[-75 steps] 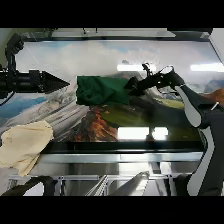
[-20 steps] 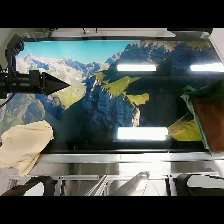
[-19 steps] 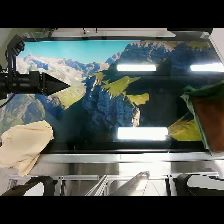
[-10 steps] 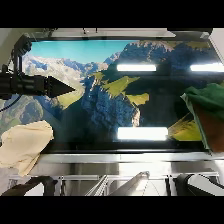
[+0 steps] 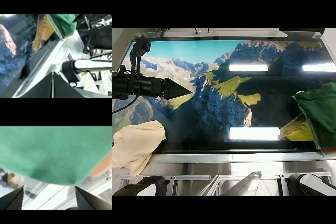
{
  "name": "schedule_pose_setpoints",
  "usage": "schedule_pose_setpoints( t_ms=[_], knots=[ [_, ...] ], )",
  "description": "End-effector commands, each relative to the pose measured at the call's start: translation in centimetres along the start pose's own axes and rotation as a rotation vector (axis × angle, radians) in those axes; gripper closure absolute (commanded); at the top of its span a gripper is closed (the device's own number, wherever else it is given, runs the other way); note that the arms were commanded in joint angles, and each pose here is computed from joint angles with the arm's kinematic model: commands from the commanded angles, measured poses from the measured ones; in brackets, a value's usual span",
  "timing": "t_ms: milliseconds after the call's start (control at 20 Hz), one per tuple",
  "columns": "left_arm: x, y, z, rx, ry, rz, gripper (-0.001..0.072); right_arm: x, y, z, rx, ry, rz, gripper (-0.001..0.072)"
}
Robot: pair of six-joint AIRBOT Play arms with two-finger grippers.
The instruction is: Fold the shirts.
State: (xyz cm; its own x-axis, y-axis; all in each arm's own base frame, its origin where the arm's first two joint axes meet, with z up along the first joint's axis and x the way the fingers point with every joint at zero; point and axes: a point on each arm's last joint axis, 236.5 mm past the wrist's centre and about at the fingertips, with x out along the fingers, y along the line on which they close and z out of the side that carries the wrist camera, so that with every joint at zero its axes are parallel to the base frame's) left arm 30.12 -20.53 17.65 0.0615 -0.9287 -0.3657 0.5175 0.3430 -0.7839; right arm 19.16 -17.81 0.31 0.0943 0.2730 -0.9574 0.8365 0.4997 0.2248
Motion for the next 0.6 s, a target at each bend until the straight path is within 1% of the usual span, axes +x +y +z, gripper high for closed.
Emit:
schedule_pose_setpoints(
  t_ms=[0, 100, 150, 200, 250, 300, 400, 450, 500, 550],
  knots=[
    [0.0, 0.0, 0.0, 0.002, -0.001, 0.001, 0.0703, 0.4, -0.3, -0.6, 0.002, 0.026, -0.005, 0.0000],
    [0.0, 0.0, 0.1, 0.002, -0.002, 0.002, 0.0703, 0.1, 1.1, -1.2, 0.017, 0.054, 0.048, 0.0003],
    [0.0, 0.1, 0.1, 0.009, -0.005, 0.003, 0.0703, -0.4, 2.8, -1.4, 0.009, 0.060, 0.120, 0.0084],
    [0.0, 0.2, 0.4, 0.020, -0.014, 0.010, 0.0703, -1.0, 5.1, -1.5, -0.008, 0.058, 0.214, 0.0383],
    [-0.1, 0.3, 0.9, 0.025, -0.032, 0.022, 0.0703, -2.2, 8.2, -1.5, -0.061, 0.038, 0.346, 0.0670],
    [-0.2, 0.4, 1.6, 0.037, -0.053, 0.036, 0.0703, -3.6, 11.3, -1.5, -0.125, 0.008, 0.475, 0.0692],
    [-1.4, 0.1, 3.3, 0.069, -0.101, 0.065, 0.0704, -7.1, 17.0, -2.5, -0.292, -0.057, 0.716, 0.0693],
    [-2.3, 0.0, 4.2, 0.070, -0.130, 0.084, 0.0705, -8.8, 19.3, -3.3, -0.367, -0.087, 0.808, 0.0693],
    [-3.3, 0.0, 5.0, 0.049, -0.153, 0.104, 0.0704, -9.7, 20.9, -4.3, -0.427, -0.110, 0.849, 0.0693],
    [-4.3, 0.4, 5.2, 0.030, -0.160, 0.147, 0.0705, -9.8, 22.1, -5.5, -0.503, -0.140, 0.838, 0.0693]
  ],
)
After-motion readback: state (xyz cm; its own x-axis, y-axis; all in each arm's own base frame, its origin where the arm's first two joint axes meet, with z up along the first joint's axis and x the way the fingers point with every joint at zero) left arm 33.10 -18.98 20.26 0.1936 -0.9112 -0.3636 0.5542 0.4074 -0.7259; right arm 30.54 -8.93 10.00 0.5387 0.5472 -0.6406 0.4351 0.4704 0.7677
